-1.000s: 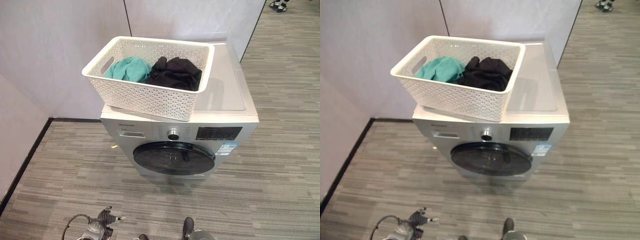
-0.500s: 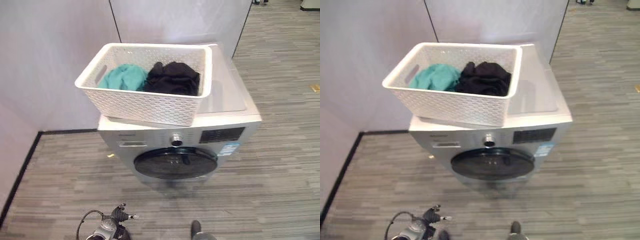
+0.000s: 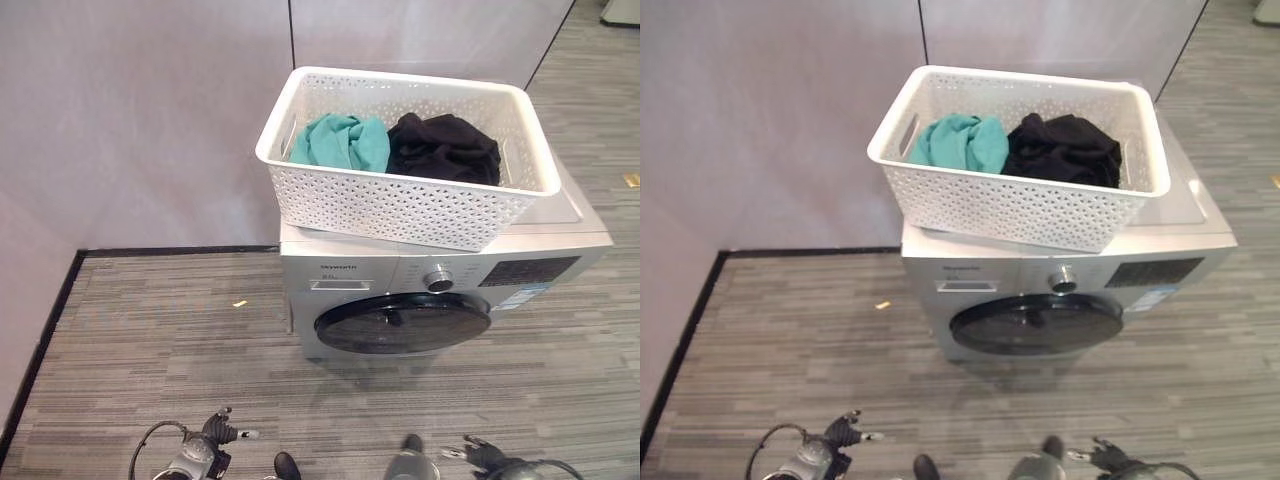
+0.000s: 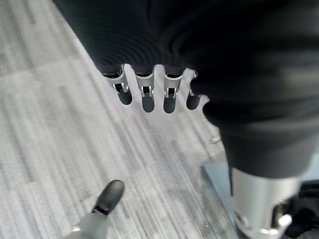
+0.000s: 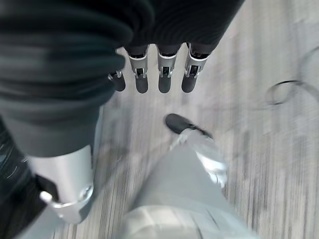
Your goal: Grab the laundry basket,head to the washer,open it,put in the laundry and shut it.
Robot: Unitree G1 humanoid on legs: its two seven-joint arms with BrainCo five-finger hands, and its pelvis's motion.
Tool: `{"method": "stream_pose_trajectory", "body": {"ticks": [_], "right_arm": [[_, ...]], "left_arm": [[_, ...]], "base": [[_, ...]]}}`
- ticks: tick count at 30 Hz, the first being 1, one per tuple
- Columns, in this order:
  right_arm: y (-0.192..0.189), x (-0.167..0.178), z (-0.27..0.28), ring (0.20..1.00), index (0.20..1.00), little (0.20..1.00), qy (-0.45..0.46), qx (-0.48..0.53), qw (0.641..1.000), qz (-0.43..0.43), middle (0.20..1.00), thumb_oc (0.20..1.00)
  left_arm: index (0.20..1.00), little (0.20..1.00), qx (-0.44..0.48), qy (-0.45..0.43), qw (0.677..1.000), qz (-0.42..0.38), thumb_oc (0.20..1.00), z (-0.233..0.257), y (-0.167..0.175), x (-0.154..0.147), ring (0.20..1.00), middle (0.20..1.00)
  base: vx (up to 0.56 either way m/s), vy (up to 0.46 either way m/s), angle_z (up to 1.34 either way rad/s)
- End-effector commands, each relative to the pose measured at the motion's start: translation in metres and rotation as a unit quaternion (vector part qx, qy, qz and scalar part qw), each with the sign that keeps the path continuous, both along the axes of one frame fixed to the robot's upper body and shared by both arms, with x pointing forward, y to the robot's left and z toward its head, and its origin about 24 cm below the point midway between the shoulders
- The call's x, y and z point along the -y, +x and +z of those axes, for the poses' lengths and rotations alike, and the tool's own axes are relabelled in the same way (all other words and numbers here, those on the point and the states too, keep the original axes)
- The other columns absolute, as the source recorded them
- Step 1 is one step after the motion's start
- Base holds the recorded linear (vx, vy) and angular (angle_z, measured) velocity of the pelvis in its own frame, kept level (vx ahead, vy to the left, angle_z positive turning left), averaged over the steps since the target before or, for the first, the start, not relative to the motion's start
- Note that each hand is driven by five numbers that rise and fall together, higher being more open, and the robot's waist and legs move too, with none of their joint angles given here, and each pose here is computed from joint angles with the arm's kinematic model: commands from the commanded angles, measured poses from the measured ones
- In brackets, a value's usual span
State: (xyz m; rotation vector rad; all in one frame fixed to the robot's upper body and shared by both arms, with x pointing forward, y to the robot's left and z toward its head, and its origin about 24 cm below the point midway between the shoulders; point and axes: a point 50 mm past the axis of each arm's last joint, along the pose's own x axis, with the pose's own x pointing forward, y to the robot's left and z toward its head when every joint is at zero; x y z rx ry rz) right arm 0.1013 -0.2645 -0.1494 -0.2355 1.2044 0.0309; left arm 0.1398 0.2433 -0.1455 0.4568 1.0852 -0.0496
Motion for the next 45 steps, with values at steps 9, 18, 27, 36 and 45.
{"method": "stream_pose_trajectory", "body": {"ticks": [9, 18, 27, 36, 45], "right_arm": [[-0.036, 0.020, -0.001, 1.000, 1.000, 1.000, -0.021, -0.044, 0.998, -0.031, 1.000, 1.000], [-0.055, 0.028, -0.001, 1.000, 1.000, 1.000, -0.028, -0.060, 0.996, -0.054, 1.000, 1.000], [-0.046, 0.047, 0.011, 1.000, 1.000, 1.000, -0.052, -0.009, 0.997, -0.059, 1.000, 1.000], [-0.032, 0.110, 0.067, 1.000, 1.000, 1.000, -0.157, 0.050, 0.985, 0.048, 1.000, 1.000], [0.010, 0.157, 0.167, 1.000, 1.000, 1.000, -0.301, 0.101, 0.918, 0.238, 1.000, 1.000]], "left_arm": [[1.000, 1.000, 0.004, -0.010, 1.000, 0.021, 1.000, -0.001, -0.001, 0.002, 1.000, 1.000], [1.000, 1.000, -0.001, -0.031, 0.999, 0.009, 1.000, -0.005, -0.002, 0.017, 1.000, 1.000], [1.000, 1.000, -0.014, -0.026, 0.999, 0.026, 1.000, -0.007, -0.012, 0.010, 1.000, 1.000], [1.000, 1.000, -0.016, -0.023, 0.999, 0.024, 1.000, -0.007, -0.020, 0.001, 1.000, 1.000], [1.000, 1.000, -0.046, -0.040, 0.998, 0.027, 1.000, -0.013, -0.044, 0.002, 1.000, 1.000]], "base": [[0.05, -0.079, -0.07], [-0.03, -0.066, 0.03], [0.00, -0.026, -0.17], [0.00, -0.026, -0.09], [0.01, -0.017, 0.06]]}}
